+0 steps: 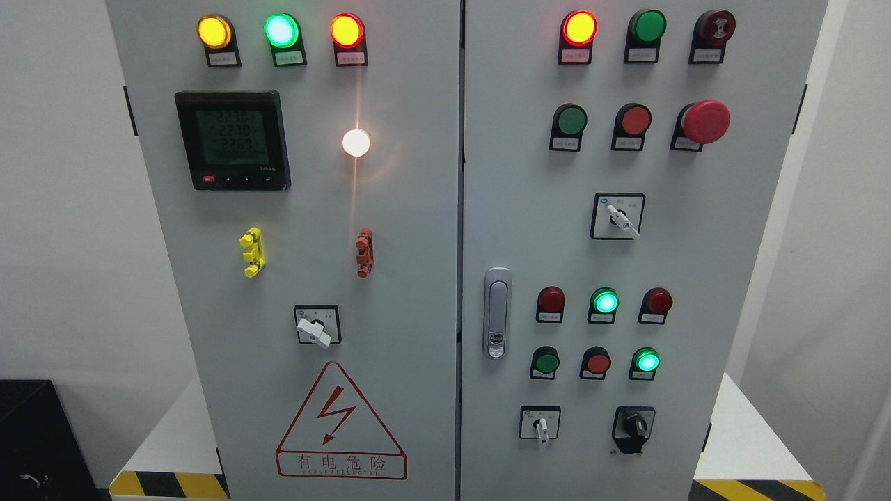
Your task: Flip black knob to close circuit
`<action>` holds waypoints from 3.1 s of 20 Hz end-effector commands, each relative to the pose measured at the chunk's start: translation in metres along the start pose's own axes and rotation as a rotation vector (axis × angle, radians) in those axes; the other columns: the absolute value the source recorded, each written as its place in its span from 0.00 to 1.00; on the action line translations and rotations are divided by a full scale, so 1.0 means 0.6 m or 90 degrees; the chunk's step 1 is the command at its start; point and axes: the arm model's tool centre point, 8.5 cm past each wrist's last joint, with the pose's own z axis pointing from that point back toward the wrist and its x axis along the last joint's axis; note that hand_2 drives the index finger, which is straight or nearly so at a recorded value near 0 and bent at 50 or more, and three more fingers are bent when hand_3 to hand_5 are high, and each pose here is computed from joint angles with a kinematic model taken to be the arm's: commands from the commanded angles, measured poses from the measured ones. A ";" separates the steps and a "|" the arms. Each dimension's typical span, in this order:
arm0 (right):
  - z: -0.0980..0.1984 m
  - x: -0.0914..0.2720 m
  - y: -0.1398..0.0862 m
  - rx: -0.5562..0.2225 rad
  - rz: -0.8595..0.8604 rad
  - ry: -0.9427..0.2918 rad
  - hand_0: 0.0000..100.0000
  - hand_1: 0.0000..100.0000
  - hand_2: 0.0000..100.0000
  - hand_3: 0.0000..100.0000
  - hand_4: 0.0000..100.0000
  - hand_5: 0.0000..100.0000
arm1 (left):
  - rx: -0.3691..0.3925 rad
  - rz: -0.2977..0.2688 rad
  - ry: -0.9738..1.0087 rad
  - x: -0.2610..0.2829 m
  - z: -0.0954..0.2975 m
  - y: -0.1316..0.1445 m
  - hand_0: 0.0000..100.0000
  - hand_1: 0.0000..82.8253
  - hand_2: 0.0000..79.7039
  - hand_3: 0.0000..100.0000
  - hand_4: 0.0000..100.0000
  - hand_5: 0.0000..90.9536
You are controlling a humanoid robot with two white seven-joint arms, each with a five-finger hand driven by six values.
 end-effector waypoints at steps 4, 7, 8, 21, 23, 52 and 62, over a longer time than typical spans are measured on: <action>-0.002 0.006 0.004 0.007 -0.005 -0.001 0.03 0.22 0.00 0.00 0.00 0.00 | -0.002 0.002 -0.003 -0.008 0.000 -0.002 0.12 0.67 0.00 0.00 0.00 0.00; -0.002 0.007 0.004 0.007 -0.007 -0.001 0.03 0.22 0.00 0.00 0.00 0.00 | -0.002 0.002 -0.003 -0.008 0.000 -0.002 0.12 0.67 0.00 0.00 0.00 0.00; -0.002 0.007 0.004 0.008 -0.008 -0.001 0.03 0.22 0.00 0.00 0.00 0.00 | -0.002 0.002 -0.004 -0.006 0.000 -0.002 0.12 0.67 0.00 0.00 0.00 0.00; -0.002 0.084 0.000 0.061 -0.055 -0.138 0.00 0.15 0.00 0.00 0.00 0.00 | -0.002 0.002 -0.003 -0.008 0.000 -0.002 0.12 0.67 0.00 0.00 0.00 0.00; 0.002 0.120 -0.004 0.060 -0.043 -0.196 0.00 0.15 0.00 0.00 0.00 0.00 | -0.002 0.002 -0.003 -0.008 0.000 -0.002 0.12 0.67 0.00 0.00 0.00 0.00; 0.186 0.439 -0.050 -0.139 0.280 -0.658 0.00 0.15 0.32 0.55 0.50 0.49 | -0.002 0.002 -0.003 -0.008 0.000 -0.002 0.12 0.67 0.00 0.00 0.00 0.00; 0.273 0.511 -0.074 -0.347 0.413 -0.756 0.00 0.15 0.46 0.68 0.63 0.71 | -0.002 0.002 -0.003 -0.008 0.000 -0.002 0.12 0.67 0.00 0.00 0.00 0.00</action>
